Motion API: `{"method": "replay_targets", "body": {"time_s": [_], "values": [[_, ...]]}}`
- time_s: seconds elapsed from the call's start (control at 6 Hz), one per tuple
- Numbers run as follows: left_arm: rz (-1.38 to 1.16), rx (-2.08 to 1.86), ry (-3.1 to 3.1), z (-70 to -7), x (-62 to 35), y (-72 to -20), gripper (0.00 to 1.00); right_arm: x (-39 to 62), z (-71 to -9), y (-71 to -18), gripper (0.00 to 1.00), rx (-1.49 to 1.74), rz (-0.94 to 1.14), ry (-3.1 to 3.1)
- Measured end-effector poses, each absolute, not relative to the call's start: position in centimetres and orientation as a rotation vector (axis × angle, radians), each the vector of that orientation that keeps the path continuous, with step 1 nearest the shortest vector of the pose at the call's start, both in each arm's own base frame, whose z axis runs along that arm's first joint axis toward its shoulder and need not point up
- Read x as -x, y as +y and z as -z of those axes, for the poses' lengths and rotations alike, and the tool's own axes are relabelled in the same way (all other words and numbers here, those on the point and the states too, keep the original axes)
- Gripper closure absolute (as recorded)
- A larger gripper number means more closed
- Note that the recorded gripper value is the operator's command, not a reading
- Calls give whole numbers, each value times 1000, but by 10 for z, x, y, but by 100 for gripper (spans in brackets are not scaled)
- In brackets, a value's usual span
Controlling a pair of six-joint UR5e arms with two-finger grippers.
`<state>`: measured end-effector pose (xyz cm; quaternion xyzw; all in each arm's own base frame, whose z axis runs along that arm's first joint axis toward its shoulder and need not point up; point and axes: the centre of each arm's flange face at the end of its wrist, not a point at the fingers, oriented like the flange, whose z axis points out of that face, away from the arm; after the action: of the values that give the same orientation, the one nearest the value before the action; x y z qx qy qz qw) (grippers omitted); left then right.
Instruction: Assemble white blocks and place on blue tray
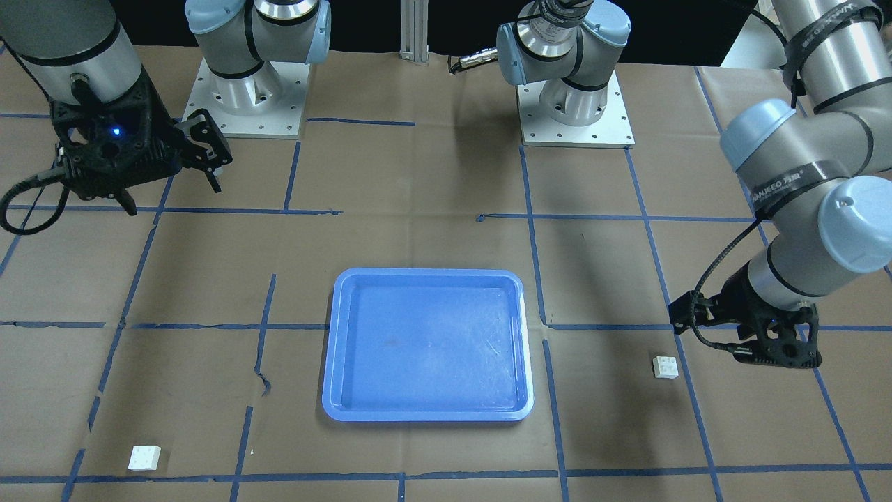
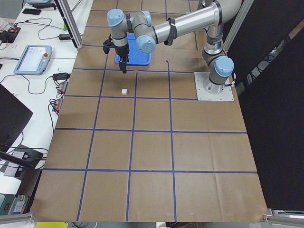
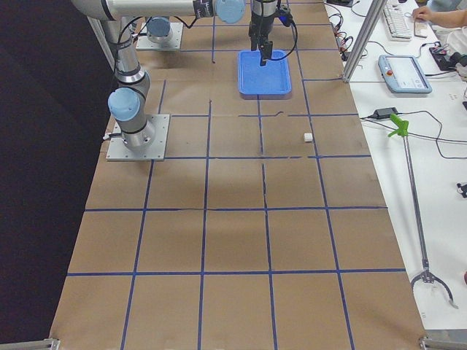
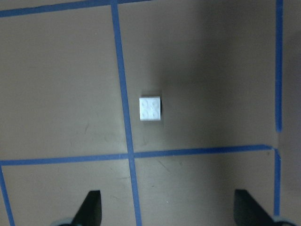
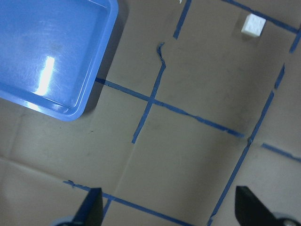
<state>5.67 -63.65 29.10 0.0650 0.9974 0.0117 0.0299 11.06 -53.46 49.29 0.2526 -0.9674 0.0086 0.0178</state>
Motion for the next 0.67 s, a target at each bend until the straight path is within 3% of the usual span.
{"method": "replay_targets", "body": {"time_s": [0.33,0.5,0.67], "values": [[-57,-237,3081,-194,-71,-653,2,-74,-478,-566,0,-1437,-46,-2740],[-85,-242,3089,-177,-71,-653,3,-37,-471,-587,0,-1690,-35,-2597],[-98,-249,3093,-175,-69,-650,15,-4,-461,-622,0,-1935,-22,-2426]]}}
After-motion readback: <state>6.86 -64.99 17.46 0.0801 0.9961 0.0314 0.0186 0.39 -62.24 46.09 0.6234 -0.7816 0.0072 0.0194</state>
